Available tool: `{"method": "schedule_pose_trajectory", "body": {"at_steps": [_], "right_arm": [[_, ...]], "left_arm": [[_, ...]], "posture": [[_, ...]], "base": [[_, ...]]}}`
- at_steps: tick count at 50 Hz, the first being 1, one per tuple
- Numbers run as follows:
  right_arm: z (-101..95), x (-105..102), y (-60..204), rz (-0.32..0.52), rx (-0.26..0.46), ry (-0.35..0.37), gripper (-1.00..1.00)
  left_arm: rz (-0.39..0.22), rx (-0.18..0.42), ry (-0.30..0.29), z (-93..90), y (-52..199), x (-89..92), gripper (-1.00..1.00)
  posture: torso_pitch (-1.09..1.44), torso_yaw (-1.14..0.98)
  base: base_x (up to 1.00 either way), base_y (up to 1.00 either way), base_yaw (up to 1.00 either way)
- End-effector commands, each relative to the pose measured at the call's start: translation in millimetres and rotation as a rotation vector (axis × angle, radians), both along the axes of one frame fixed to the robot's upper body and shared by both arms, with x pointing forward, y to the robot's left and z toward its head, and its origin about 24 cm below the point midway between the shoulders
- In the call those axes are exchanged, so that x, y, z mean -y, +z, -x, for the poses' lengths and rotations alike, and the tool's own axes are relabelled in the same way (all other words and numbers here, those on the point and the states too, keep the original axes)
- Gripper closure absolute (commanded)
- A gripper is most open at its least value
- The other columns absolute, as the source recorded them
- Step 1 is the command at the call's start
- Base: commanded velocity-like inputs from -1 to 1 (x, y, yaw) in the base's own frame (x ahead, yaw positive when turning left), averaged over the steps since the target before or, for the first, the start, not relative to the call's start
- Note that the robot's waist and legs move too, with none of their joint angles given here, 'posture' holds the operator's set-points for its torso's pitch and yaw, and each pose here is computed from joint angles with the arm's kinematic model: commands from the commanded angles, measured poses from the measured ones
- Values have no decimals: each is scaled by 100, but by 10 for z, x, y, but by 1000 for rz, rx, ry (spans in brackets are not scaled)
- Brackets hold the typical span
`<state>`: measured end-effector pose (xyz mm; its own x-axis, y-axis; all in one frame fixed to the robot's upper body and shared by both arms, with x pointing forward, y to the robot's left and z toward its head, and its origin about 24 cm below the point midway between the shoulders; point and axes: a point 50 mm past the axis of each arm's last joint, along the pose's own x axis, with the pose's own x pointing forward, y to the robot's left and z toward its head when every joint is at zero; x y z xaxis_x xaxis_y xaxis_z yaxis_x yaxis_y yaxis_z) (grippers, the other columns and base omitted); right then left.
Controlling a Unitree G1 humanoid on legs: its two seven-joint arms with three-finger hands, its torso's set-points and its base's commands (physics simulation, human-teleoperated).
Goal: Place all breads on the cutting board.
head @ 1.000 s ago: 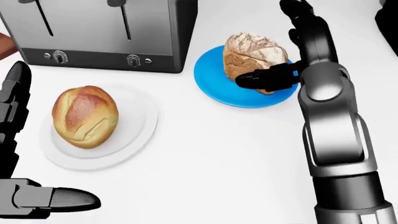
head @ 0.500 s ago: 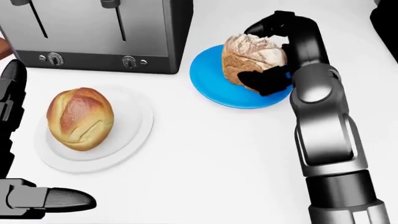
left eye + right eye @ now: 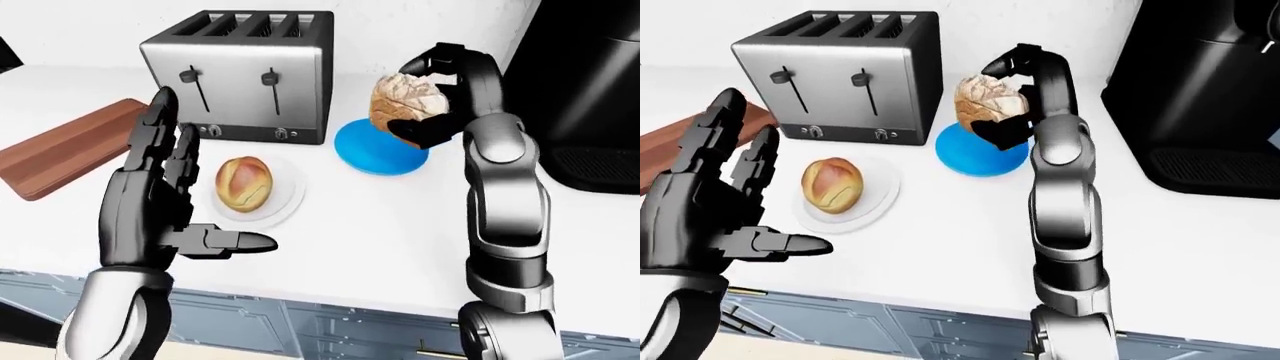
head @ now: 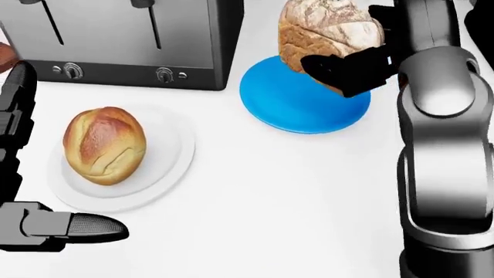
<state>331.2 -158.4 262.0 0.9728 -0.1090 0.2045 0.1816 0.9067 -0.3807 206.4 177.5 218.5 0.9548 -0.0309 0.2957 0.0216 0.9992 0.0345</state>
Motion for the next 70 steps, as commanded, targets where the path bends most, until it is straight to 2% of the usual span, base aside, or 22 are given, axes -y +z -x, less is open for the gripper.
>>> {"method": "schedule_pose_trajectory", "body": {"at_steps": [1,5,11,19,23,37,46,57,60,63,70], "right_arm": [[87,-23,194,-4,83,11,100],[152,-37,236,-8,98,22,100],[160,-26,216,-12,99,23,100],[158,-17,206,-15,98,21,100],[159,-17,202,-16,97,21,100],[150,-11,144,-25,87,22,100],[141,-32,113,-24,81,26,100],[131,-40,82,-26,77,27,100],[131,-46,69,-26,76,28,100],[123,-44,62,-27,76,29,100],[129,-53,59,-28,78,33,100]], "left_arm": [[-35,52,32,0,81,-18,-100],[-58,26,43,-77,84,0,-100],[-107,6,103,-185,117,-38,-100],[-205,-42,162,-289,66,-34,-100],[-246,-69,157,-324,13,-1,-100],[-276,-103,182,-483,-49,-8,-100],[-324,-131,175,-557,-97,34,-100],[-350,-159,169,-606,-184,33,-100],[-359,-165,165,-606,-203,33,-80],[-371,-169,160,-614,-229,40,-87],[-379,-176,166,-617,-254,30,-78]], "posture": [[0,0],[0,0],[0,0],[0,0],[0,0],[0,0],[0,0],[0,0],[0,0],[0,0],[0,0]], "base": [[0,0,0],[0,0,0],[0,0,0],[0,0,0],[0,0,0],[0,0,0],[0,0,0],[0,0,0],[0,0,0],[0,0,0],[0,0,0]]}}
